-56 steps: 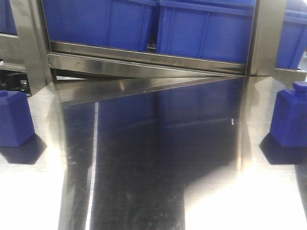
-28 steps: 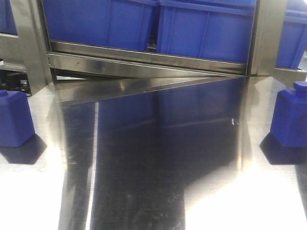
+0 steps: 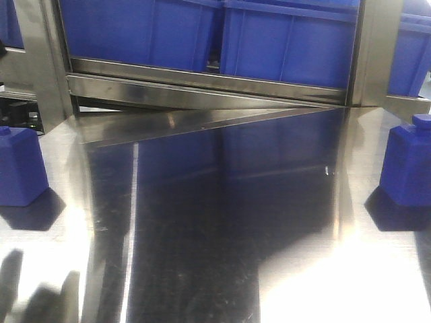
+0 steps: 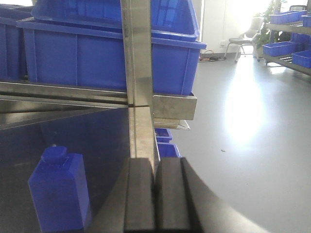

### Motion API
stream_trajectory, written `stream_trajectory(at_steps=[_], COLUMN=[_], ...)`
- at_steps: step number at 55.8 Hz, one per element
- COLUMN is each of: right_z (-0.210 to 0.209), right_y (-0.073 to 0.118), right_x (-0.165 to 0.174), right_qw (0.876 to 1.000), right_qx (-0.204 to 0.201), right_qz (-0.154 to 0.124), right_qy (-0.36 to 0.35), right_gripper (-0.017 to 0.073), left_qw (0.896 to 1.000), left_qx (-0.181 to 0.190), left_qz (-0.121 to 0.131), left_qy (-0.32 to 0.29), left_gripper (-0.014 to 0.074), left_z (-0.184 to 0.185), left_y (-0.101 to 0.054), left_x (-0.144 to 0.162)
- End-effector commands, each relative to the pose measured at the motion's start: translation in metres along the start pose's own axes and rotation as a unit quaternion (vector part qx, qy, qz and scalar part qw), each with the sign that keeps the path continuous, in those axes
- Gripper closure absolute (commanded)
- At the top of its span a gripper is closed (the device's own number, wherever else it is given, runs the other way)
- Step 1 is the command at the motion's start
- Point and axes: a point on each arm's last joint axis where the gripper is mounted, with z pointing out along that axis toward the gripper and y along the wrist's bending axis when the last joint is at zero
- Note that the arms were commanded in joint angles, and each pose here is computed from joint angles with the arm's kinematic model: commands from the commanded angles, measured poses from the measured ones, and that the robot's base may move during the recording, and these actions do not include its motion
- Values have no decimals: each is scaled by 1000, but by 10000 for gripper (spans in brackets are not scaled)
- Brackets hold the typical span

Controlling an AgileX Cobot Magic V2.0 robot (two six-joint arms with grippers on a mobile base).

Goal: Pick and sort blue part to right shelf
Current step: 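Close the left gripper on the blue knobbed block and lift it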

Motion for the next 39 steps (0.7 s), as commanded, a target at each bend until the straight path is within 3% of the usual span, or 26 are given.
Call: stream_trajectory(at_steps=[1, 5, 12, 18, 39], right_z=[-2, -2, -2, -2, -2], right_y=[1, 1, 1, 1, 1], right_x=[-11, -11, -11, -11, -11], right_qw=[998, 998, 998, 998, 998], right_qx=[-4, -4, -4, -4, -4], right_qz=[-7, -7, -7, -7, -7], right_qy=[-55, -55, -55, -55, -55], right_gripper=[501, 501, 501, 501, 501], left_qw=[1000, 1000, 998, 997, 998], left_qx=[9, 5, -38, -65, -54], left_qz=[-1, 7, 48, 36, 13], left_qy=[-22, -15, -6, 0, 42], left_gripper=[-8, -8, -8, -8, -2], left_z=[-5, 4, 20, 32, 71], left_y=[-5, -8, -13, -12, -8], left_x=[-8, -11, -15, -18, -26])
